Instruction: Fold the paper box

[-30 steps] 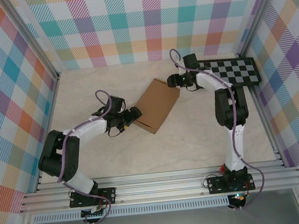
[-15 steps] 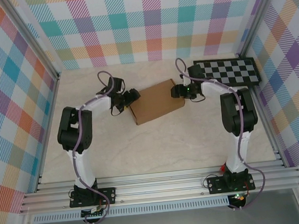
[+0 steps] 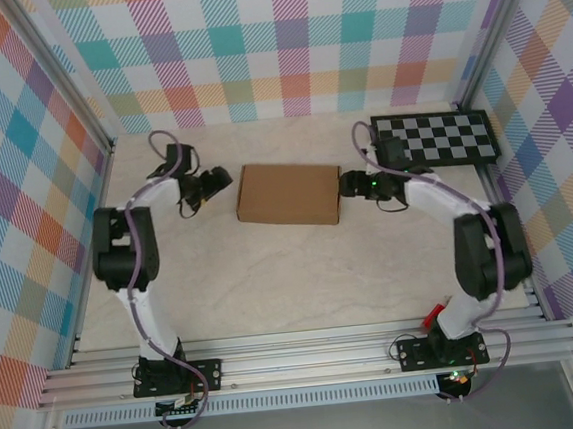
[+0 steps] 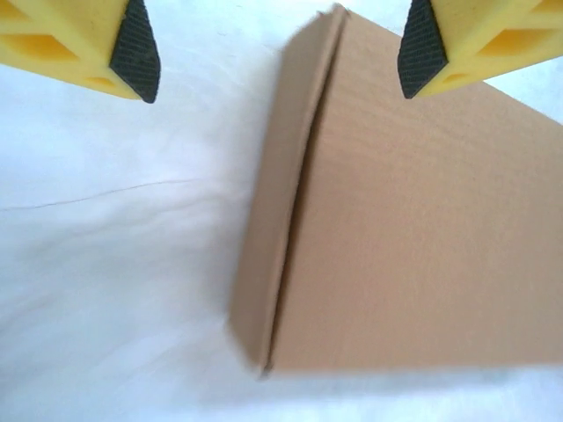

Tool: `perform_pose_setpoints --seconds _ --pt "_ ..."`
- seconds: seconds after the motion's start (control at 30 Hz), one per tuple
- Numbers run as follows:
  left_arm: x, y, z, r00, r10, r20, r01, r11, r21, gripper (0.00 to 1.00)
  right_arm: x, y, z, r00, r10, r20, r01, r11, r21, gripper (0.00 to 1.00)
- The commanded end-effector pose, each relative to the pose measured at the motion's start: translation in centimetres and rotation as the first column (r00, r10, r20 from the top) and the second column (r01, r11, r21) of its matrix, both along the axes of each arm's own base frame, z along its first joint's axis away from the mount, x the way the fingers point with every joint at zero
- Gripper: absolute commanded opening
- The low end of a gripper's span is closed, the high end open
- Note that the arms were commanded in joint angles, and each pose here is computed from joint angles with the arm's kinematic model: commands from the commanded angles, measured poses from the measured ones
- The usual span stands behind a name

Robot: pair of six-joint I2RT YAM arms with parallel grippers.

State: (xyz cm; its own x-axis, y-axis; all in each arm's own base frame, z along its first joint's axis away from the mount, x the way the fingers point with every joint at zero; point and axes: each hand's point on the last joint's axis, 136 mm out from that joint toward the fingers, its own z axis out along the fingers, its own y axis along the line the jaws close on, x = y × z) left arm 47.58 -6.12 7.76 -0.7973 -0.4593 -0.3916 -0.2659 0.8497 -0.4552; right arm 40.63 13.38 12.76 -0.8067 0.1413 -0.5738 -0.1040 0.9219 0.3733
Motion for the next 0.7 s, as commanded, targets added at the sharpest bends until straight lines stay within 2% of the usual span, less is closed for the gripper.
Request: perform_pose_setpoints --seconds 0.0,0.07,0.1,0.2,0.3,0.37,0.47,0.57,0.67 --pt "-2.8 5.0 6.4 0.977 0.003 0.215 -0.050 0.976 0.212 0.88 -1.0 -4.6 2.6 0.986 -0.051 0.161 0.075 0.986 -0.148 0.80" --pt "-5.3 6.3 6.5 0.960 -0.010 0.279 -0.079 0.949 0.306 0.92 -1.8 -6.7 2.9 0.967 -0.073 0.244 0.124 0.971 -0.202 0.87" --pt "-6.8 7.0 5.6 0.953 0.013 0.304 -0.117 0.937 0.328 0.93 -2.0 -7.7 3.0 0.951 -0.074 0.299 0.148 0.961 -0.234 1.00" --pt "-10.5 8.4 4.0 0.899 0.062 0.434 -0.230 0.910 0.345 0.93 -3.3 -10.3 0.7 0.914 -0.093 0.395 0.225 0.926 -0.302 1.00" --pt "-12.8 9.3 2.3 0.862 0.096 0.498 -0.305 0.883 0.357 0.95 -3.9 -12.7 -1.9 0.895 -0.200 0.398 0.313 0.919 -0.241 1.00" --pt "-12.2 8.4 2.6 0.857 0.025 0.514 -0.254 0.889 0.381 0.94 -3.8 -13.8 -3.0 0.899 -0.241 0.366 0.336 0.915 -0.223 1.00" --pt "-11.0 7.8 3.2 0.833 -0.051 0.551 -0.223 0.881 0.418 1.00 -3.1 -14.2 -2.1 0.860 -0.236 0.453 0.356 0.912 -0.201 1.00" --pt "-9.9 7.2 3.4 0.812 -0.108 0.573 -0.192 0.878 0.438 1.00 -2.5 -14.2 -1.5 0.840 -0.216 0.498 0.347 0.919 -0.186 1.00" --pt "-9.1 6.4 1.5 0.793 -0.130 0.595 -0.168 0.892 0.419 1.00 -2.1 -13.6 -1.8 0.847 -0.198 0.494 0.314 0.935 -0.164 1.00"
